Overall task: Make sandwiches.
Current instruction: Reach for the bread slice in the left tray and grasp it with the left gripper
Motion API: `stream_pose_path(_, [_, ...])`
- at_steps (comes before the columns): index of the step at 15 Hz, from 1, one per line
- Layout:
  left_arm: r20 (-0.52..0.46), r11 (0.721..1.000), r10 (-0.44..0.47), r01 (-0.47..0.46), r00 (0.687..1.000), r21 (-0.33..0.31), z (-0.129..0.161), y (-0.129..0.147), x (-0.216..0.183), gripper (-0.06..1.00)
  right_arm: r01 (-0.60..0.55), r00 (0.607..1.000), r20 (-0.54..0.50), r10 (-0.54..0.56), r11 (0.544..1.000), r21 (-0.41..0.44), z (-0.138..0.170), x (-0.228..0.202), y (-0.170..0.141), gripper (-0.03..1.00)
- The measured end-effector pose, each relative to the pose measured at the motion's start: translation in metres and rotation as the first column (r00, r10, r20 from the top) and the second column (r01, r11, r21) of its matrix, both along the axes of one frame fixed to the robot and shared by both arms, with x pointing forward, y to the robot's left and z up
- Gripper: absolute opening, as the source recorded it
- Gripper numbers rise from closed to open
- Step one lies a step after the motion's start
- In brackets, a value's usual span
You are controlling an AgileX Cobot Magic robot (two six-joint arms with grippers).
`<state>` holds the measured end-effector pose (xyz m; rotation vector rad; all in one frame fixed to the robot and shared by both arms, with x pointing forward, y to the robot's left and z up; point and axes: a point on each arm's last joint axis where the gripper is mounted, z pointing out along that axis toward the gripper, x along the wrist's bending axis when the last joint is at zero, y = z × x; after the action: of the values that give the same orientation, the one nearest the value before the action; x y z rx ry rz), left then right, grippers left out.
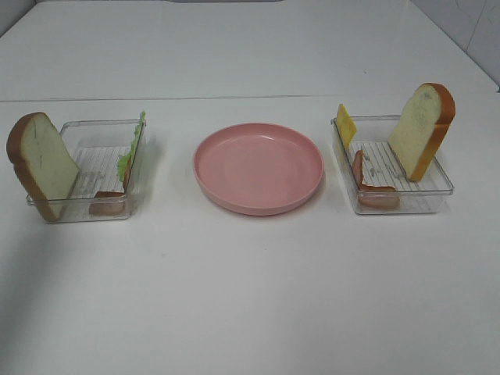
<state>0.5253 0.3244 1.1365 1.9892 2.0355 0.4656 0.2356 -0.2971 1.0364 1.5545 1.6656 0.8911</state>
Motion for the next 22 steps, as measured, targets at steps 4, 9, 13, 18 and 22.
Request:
stream_pose_path(4, [-0.139,1.0,-0.008,0.005,0.99,-0.021,-0.056,0.003,0.083,0.99,0.0,1.0,0.0,0.0,1.0,0.0,0.0,0.0,0.0,0.94])
stream_pose_path(9, [-0.315,0.994,-0.113,0.11,0.942,-0.028,-0.128,-0.045,0.114,0.99,0.0,1.0,0.0,0.0,1.0,0.0,0.0,0.0,0.0,0.94])
stream_pose_path(13, [-0.386,0.995,-0.095,0.093,0.918,-0.024,-0.159,-0.046,0.122,0.99,0.0,1.0,0.0,0.0,1.0,0.0,0.0,0.0,0.0,0.94])
stream_pose_path(18, [-0.374,0.995,-0.096,0.094,0.922,-0.023,-0.166,-0.046,0.127,0.99,0.0,1.0,0.0,0.0,1.0,0.0,0.0,0.0,0.0,0.94])
stream_pose_path(22, [-0.365,0.994,-0.104,0.103,0.925,-0.023,-0.17,-0.046,0.13,0.73,0.0,1.0,0.0,0.0,1.0,0.0,0.0,0.0,0.0,0.94])
